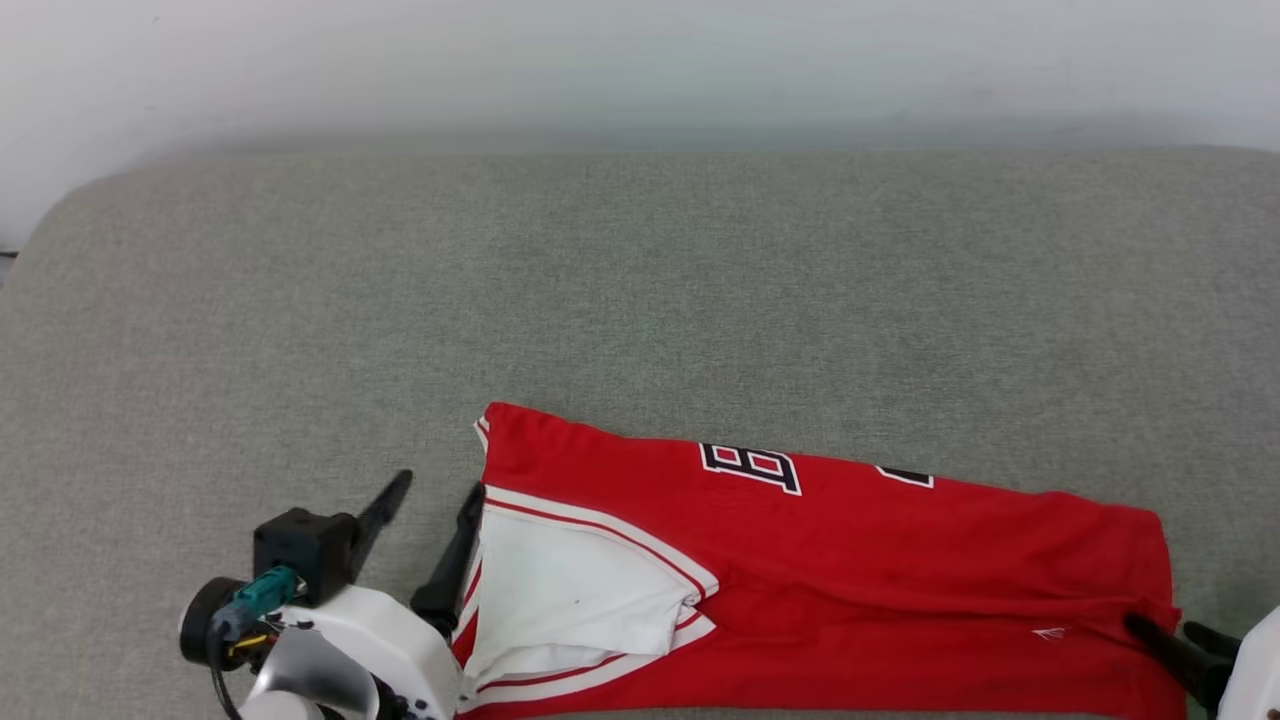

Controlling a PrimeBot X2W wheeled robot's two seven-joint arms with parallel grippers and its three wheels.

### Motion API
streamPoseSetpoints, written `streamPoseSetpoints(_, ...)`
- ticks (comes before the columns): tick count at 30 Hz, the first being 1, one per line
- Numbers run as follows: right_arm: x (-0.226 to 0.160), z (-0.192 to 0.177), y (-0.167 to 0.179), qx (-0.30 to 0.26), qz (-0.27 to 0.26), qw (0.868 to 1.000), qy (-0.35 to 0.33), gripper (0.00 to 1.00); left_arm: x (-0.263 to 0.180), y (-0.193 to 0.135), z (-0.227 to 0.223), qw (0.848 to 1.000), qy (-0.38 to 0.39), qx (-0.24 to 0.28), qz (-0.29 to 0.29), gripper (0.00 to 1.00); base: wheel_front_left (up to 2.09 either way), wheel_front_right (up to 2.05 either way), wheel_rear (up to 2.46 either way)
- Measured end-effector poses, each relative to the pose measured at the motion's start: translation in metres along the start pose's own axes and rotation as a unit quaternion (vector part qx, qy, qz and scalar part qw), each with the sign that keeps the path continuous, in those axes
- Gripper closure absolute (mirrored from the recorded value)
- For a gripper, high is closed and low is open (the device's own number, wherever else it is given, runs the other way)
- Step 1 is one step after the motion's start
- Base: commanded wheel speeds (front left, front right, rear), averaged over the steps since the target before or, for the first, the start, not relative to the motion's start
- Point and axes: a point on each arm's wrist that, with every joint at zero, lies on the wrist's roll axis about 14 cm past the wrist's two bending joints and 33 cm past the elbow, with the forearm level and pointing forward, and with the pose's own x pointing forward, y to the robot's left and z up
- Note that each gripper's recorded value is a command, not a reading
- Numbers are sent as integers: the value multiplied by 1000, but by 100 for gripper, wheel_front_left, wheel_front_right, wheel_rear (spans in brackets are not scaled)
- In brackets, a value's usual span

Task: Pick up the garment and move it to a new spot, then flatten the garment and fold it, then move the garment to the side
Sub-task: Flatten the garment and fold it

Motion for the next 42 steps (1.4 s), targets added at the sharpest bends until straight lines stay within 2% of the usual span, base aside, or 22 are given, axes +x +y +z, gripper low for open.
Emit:
streamPoseSetpoints(4,11,-10,-2,36,-8,999,24,0,2,16,11,998,-42,23,32,0,0,0,0)
streamPoseSetpoints(7,18,-15,-4,39,-18,998,46,0,4,24,14,997,-62,25,49,0,0,0,0)
streamPoseSetpoints(17,37,-24,15,42,-7,996,77,0,1,42,-3,996,-43,33,73,0,0,0,0)
streamPoseSetpoints(29,44,-30,41,45,26,995,82,2,2,41,-6,996,-40,31,71,0,0,0,0)
streamPoseSetpoints(30,44,-30,41,46,27,995,82,11,2,42,-6,996,-39,31,72,0,0,0,0)
streamPoseSetpoints(31,44,-30,42,48,28,995,80,26,2,42,-7,996,-40,32,72,0,0,0,0)
streamPoseSetpoints(32,44,-31,42,50,28,995,80,60,2,42,-7,996,-40,32,72,0,0,0,0)
streamPoseSetpoints(33,44,-31,43,51,30,995,78,100,2,42,-6,996,-40,33,72,0,0,0,0)
streamPoseSetpoints(37,45,-34,53,58,45,995,72,100,1,42,-5,996,-42,34,72,0,0,0,0)
streamPoseSetpoints(42,41,-29,49,58,43,996,52,100,-1,42,-3,996,-44,35,72,0,0,0,0)
